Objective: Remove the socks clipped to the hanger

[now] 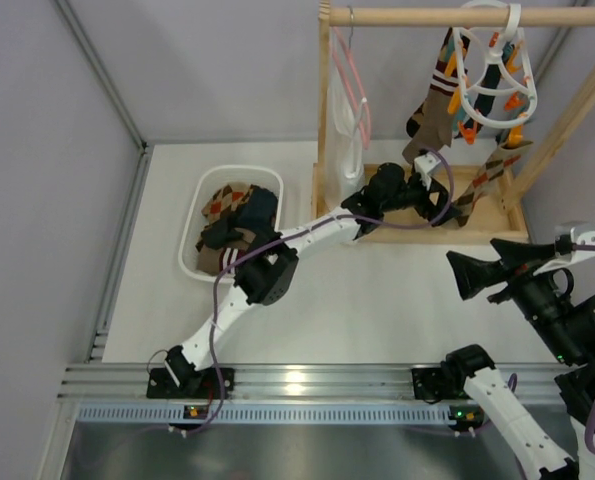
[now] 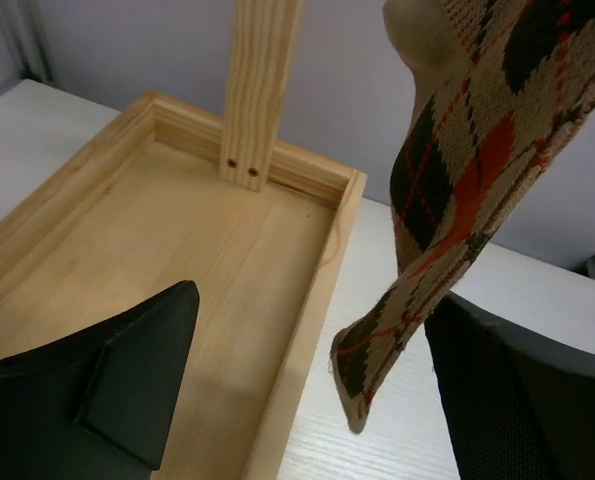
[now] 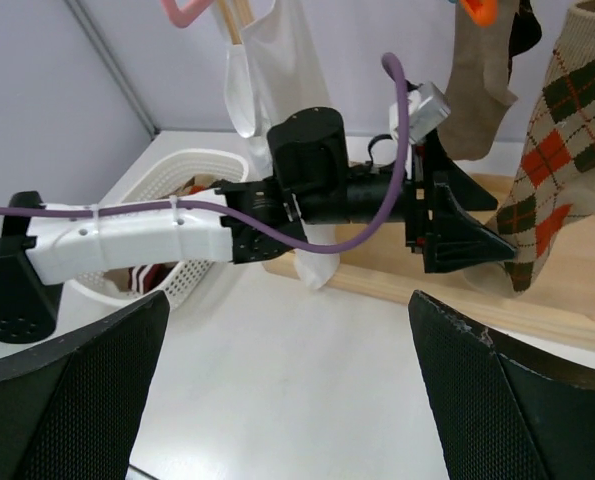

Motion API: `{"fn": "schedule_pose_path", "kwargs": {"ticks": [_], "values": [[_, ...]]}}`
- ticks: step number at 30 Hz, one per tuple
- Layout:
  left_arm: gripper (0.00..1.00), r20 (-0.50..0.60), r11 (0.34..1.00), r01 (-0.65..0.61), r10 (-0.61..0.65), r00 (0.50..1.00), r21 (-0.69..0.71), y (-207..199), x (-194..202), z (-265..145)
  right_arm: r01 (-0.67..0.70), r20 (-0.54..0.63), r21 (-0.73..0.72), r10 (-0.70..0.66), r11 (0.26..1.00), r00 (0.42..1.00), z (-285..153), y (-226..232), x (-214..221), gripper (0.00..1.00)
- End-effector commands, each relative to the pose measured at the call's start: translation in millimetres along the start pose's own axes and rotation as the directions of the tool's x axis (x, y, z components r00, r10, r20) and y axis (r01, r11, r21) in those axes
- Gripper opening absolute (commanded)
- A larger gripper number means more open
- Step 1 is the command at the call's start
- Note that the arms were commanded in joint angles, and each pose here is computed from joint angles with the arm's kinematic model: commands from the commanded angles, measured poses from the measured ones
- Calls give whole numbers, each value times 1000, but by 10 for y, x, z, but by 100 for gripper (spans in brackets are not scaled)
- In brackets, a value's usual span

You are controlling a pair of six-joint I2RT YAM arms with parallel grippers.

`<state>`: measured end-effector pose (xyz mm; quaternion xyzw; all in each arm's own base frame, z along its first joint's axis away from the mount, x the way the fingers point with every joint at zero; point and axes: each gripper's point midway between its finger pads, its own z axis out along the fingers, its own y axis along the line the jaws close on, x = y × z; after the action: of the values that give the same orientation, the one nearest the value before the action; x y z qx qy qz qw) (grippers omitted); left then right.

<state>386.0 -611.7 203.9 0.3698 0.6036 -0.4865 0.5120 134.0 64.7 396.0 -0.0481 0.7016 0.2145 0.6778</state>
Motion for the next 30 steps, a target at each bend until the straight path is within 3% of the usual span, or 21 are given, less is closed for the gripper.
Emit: {"fn": "schedule_pose_path", "kwargs": {"ticks": [1,2,3,5,6,7,11,13,15,16,22,30], "values": [[90,110,987,-8,-10,994,163,-433,-433,112,8,50,-67,-5,998,999,-75,131,-116,99],[83,106,983,-5,-15,994,183,-491,-415,117,14,54,-56,-11,998,998,-84,110,-117,100],[57,105,981,-16,-5,995,193,-579,-390,136,15,62,-37,-12,999,998,-90,77,-129,99],[29,103,981,-27,6,995,194,-676,-380,151,18,69,-20,-17,1000,997,-89,47,-150,100],[8,106,984,-18,-2,994,179,-750,-408,152,15,76,24,-17,1000,997,-86,-28,-165,100],[1,102,985,-2,-16,995,171,-763,-404,139,12,81,40,-16,999,997,-88,-56,-177,99],[0,104,995,92,-94,990,24,-616,-474,-33,-1,141,246,-35,969,989,-193,-408,-338,99],[0,72,988,140,-135,988,-69,-482,-262,-160,15,150,263,-56,965,987,-209,-435,-392,99],[0,91,983,148,-138,986,-110,-492,-425,-319,24,145,262,-64,965,987,-192,-426,-427,99],[0,63,971,176,-168,984,-160,-427,-243,-417,25,139,271,-65,962,988,-174,-443,-428,99],[0,68,946,254,-245,967,-204,-470,-346,-827,84,-24,381,-81,921,996,80,-627,-382,99],[0,55,912,362,-359,932,-191,-507,-358,-1207,83,-3,292,-86,953,996,506,-341,-978,95]]}}
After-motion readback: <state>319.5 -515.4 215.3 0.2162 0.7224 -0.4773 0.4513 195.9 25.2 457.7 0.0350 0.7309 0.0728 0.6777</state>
